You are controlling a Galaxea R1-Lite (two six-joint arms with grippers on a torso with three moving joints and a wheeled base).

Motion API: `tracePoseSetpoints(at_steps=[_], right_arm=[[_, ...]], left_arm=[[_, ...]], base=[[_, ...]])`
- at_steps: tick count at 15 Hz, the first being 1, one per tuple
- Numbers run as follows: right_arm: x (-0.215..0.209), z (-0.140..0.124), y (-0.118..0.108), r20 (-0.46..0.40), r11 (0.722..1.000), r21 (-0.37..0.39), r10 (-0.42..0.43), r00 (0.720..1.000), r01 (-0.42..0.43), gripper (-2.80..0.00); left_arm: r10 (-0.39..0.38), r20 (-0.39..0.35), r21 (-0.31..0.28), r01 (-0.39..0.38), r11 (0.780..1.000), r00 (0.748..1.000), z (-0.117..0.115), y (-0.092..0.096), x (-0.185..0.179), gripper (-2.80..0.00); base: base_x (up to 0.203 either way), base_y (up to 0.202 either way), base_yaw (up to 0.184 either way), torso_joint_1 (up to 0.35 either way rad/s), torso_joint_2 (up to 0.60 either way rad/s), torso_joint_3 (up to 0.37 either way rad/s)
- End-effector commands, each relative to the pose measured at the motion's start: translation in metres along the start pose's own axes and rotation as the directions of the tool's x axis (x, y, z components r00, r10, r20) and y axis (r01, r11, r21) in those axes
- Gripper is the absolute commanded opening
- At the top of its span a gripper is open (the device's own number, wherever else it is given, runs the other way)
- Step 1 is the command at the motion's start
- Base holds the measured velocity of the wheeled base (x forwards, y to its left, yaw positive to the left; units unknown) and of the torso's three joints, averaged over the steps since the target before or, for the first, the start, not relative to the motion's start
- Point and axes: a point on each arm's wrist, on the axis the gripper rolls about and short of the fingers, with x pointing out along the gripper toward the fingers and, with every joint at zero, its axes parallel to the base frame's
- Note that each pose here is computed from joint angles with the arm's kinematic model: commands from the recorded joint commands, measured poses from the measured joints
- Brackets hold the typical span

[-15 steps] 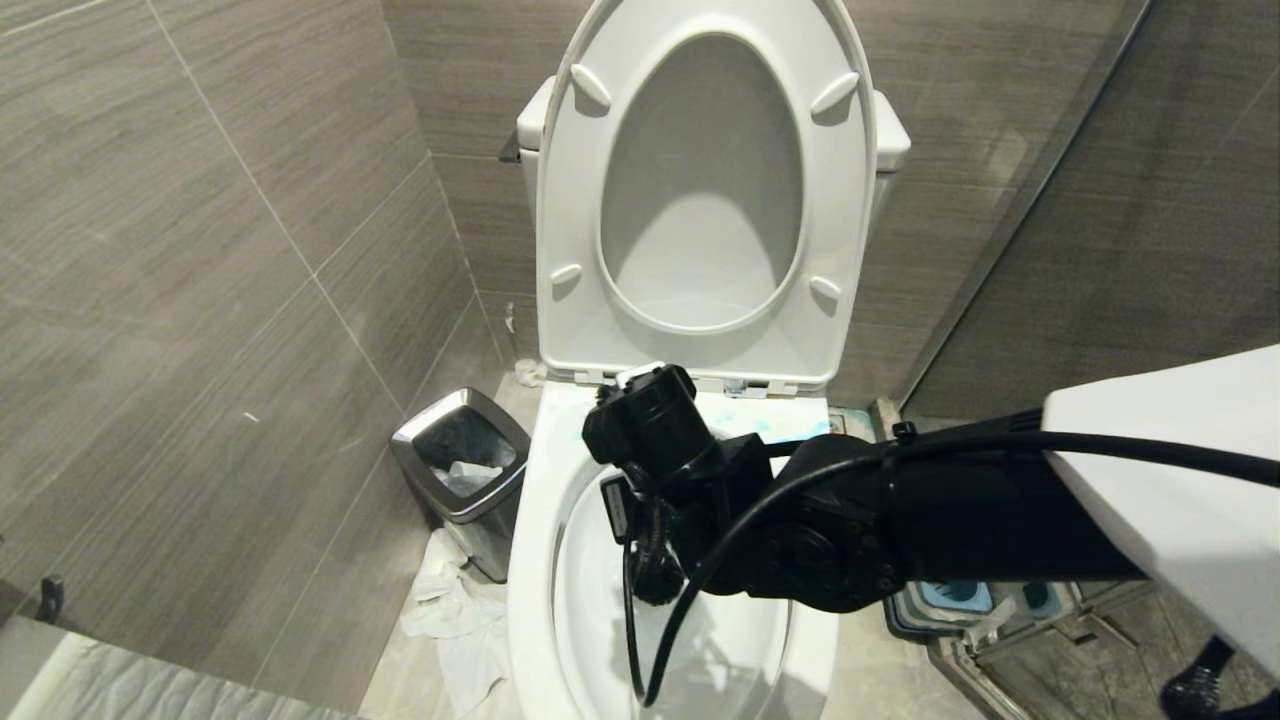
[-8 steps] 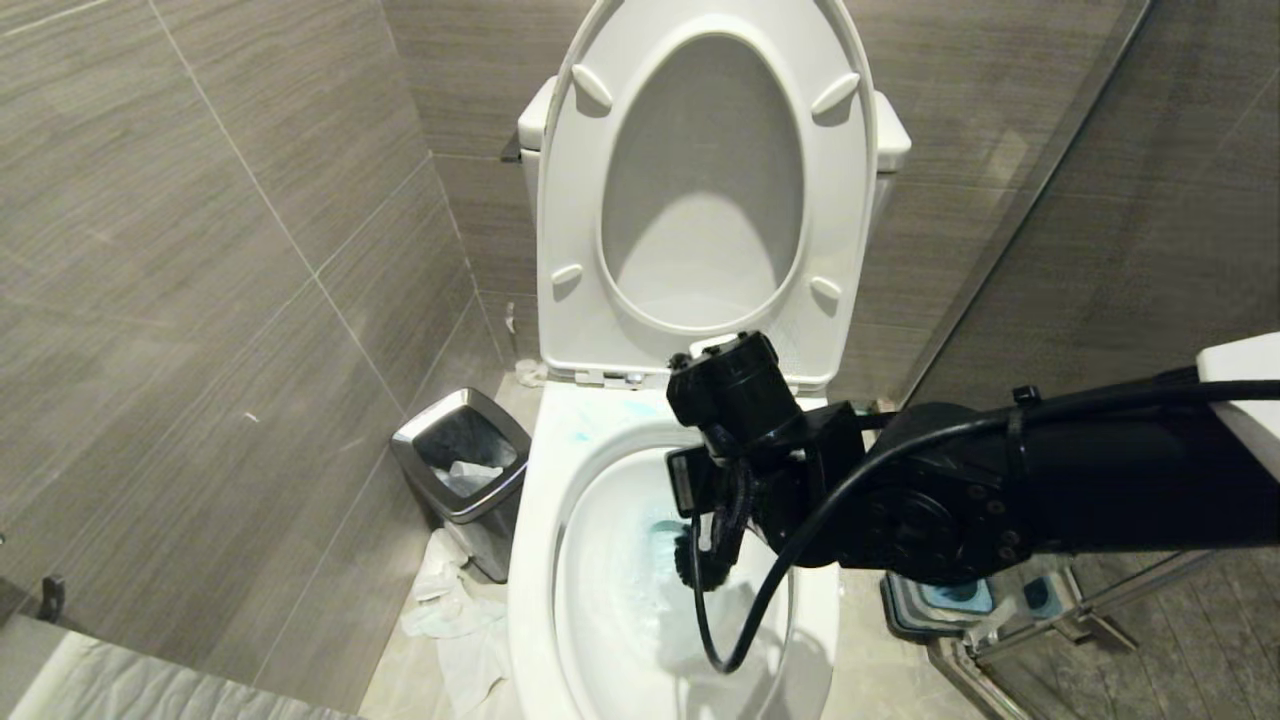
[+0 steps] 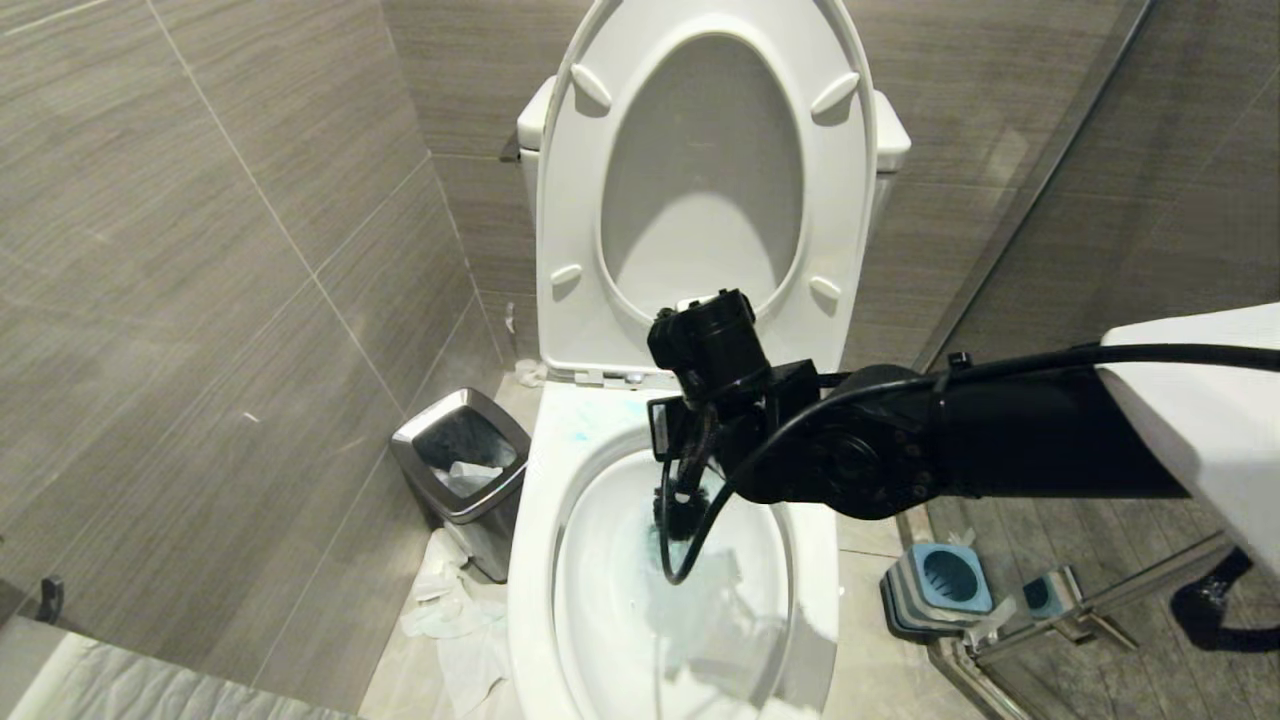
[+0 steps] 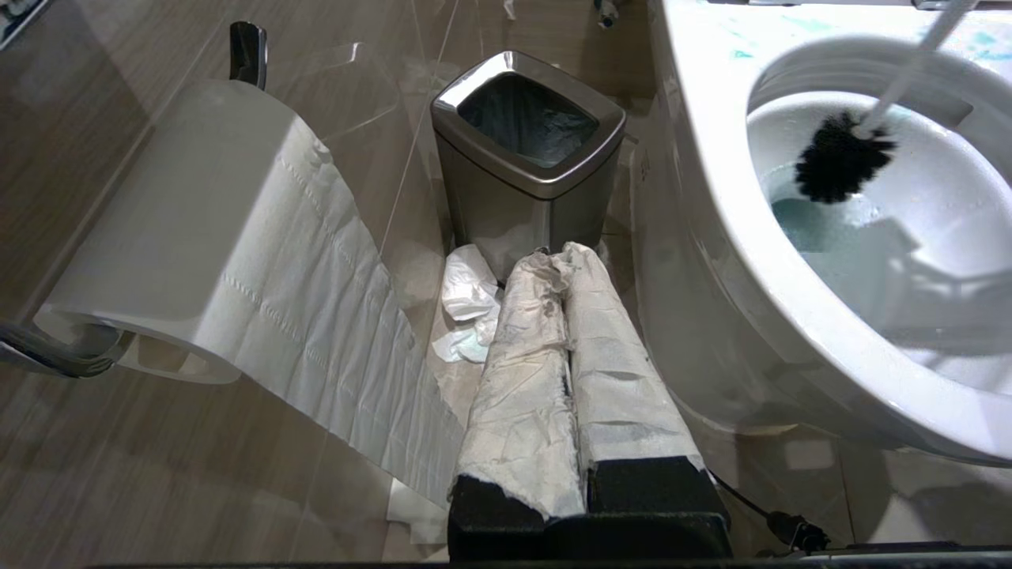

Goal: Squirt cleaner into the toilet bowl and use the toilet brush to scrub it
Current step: Scrub the toilet bowl

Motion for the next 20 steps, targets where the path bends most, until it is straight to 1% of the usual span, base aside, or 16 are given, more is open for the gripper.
tracePoseSetpoints(at_steps=[1,2,4,6,7,9,11,13,16,18,20], right_arm=[[0.011,-0.013,0.025,-0.009,0.999,-0.023,0.029,1.000,-0.029,-2.80],[0.007,-0.016,0.035,-0.009,0.998,-0.032,0.049,0.999,-0.049,-2.80],[-0.002,-0.021,0.045,-0.014,0.996,-0.046,0.077,0.997,-0.077,-2.80],[-0.014,-0.023,0.045,-0.023,0.995,-0.051,0.088,0.996,-0.089,-2.80],[-0.023,-0.027,0.042,-0.039,0.994,-0.062,0.092,0.995,-0.094,-2.80],[-0.042,-0.036,0.029,-0.071,0.992,-0.085,0.089,0.994,-0.095,-2.80],[-0.057,-0.037,0.008,-0.084,0.993,-0.085,0.070,0.994,-0.078,-2.80],[-0.053,-0.030,-0.011,-0.074,0.998,-0.057,0.034,0.997,-0.038,-2.80],[-0.042,-0.020,-0.027,-0.058,0.999,-0.053,-0.013,0.998,0.010,-2.80],[-0.028,-0.012,-0.026,-0.038,0.999,-0.047,-0.027,0.999,0.026,-2.80],[-0.012,-0.004,-0.015,-0.010,0.999,-0.032,-0.024,1.000,0.023,-2.80]], left_arm=[[0.000,-0.001,0.000,0.000,1.000,1.000,0.000,0.000,0.000,-2.80],[0.000,-0.001,0.000,0.000,1.000,1.000,0.000,0.000,0.000,-2.80],[0.000,-0.001,0.000,0.000,1.000,1.000,0.000,0.000,0.000,-2.80],[0.000,-0.001,0.000,0.000,1.000,1.000,0.000,0.000,0.000,-2.80],[0.000,-0.001,0.000,0.000,1.000,1.000,0.000,0.000,0.000,-2.80],[0.000,-0.001,0.000,0.000,1.000,1.000,0.000,0.000,0.000,-2.80],[0.000,-0.002,0.000,0.000,1.000,1.000,0.000,0.000,0.000,-2.80],[0.000,-0.001,0.000,0.000,1.000,1.000,0.000,0.000,0.000,-2.80],[0.000,-0.002,0.000,0.000,1.000,1.000,0.000,0.000,0.000,-2.80],[0.000,-0.002,0.000,0.000,1.000,1.000,0.000,0.000,0.000,-2.80],[0.000,-0.002,0.000,0.000,1.000,1.000,0.000,0.000,0.000,-2.80]], base=[[0.000,0.000,0.000,0.000,0.00,0.000],[0.000,0.000,0.000,0.000,0.00,0.000],[0.000,0.000,0.000,0.000,0.00,0.000],[0.000,0.000,0.000,0.000,0.00,0.000],[0.000,0.000,0.000,0.000,0.00,0.000],[0.000,0.000,0.000,0.000,0.00,0.000],[0.000,0.000,0.000,0.000,0.00,0.000],[0.000,0.000,0.000,0.000,0.00,0.000],[0.000,0.000,0.000,0.000,0.00,0.000],[0.000,0.000,0.000,0.000,0.00,0.000],[0.000,0.000,0.000,0.000,0.00,0.000]])
